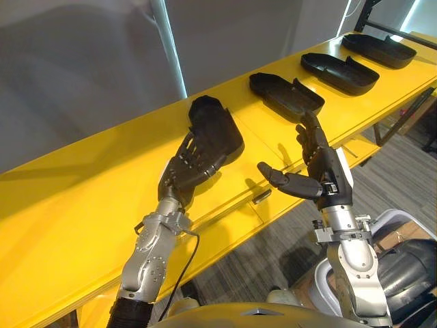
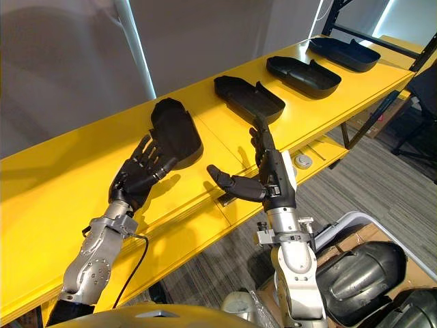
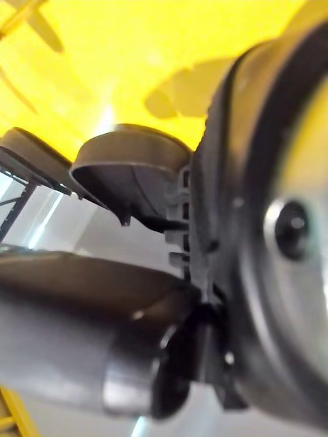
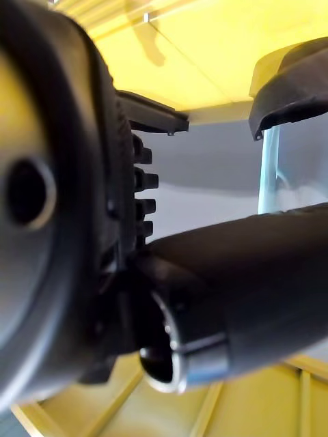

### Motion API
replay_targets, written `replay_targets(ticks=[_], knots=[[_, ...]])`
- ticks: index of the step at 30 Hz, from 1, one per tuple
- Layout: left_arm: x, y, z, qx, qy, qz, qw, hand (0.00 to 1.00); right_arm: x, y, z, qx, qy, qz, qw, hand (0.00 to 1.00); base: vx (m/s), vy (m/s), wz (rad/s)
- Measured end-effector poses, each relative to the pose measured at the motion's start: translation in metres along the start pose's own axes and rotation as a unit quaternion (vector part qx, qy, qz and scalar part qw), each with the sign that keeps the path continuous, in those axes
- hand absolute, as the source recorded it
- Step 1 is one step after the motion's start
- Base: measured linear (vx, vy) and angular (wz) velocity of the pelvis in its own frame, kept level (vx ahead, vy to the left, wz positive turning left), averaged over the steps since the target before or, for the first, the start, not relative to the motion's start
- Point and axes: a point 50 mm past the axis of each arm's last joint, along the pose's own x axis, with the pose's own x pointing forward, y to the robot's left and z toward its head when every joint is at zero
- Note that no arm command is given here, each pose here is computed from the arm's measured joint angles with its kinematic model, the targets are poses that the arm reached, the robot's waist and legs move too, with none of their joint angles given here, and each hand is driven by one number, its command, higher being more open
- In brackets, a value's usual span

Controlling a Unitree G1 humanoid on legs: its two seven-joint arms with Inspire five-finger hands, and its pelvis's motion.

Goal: Walk over and take three plastic housings, then place them on the shelf

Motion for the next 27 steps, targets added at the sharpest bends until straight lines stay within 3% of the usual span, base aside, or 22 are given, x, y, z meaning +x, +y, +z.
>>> replay_targets(ticks=[16, 19, 27], knots=[[0.006, -0.006, -0.011, -0.014, 0.021, -0.005, 1.000, 1.00, -0.006, -0.001, -0.006, 0.007, 0.019, 0.007, 1.000, 1.00, 0.00, -0.001, -0.04], [0.005, -0.002, -0.010, -0.007, 0.017, 0.030, 0.999, 1.00, -0.008, 0.000, -0.007, 0.007, 0.023, 0.015, 1.000, 1.00, 0.00, 0.000, 0.00], [-0.003, 0.025, 0.012, 0.137, -0.047, 0.183, 0.972, 1.00, -0.001, -0.007, -0.005, -0.026, 0.017, 0.039, 0.999, 1.00, 0.00, -0.016, 0.16]])
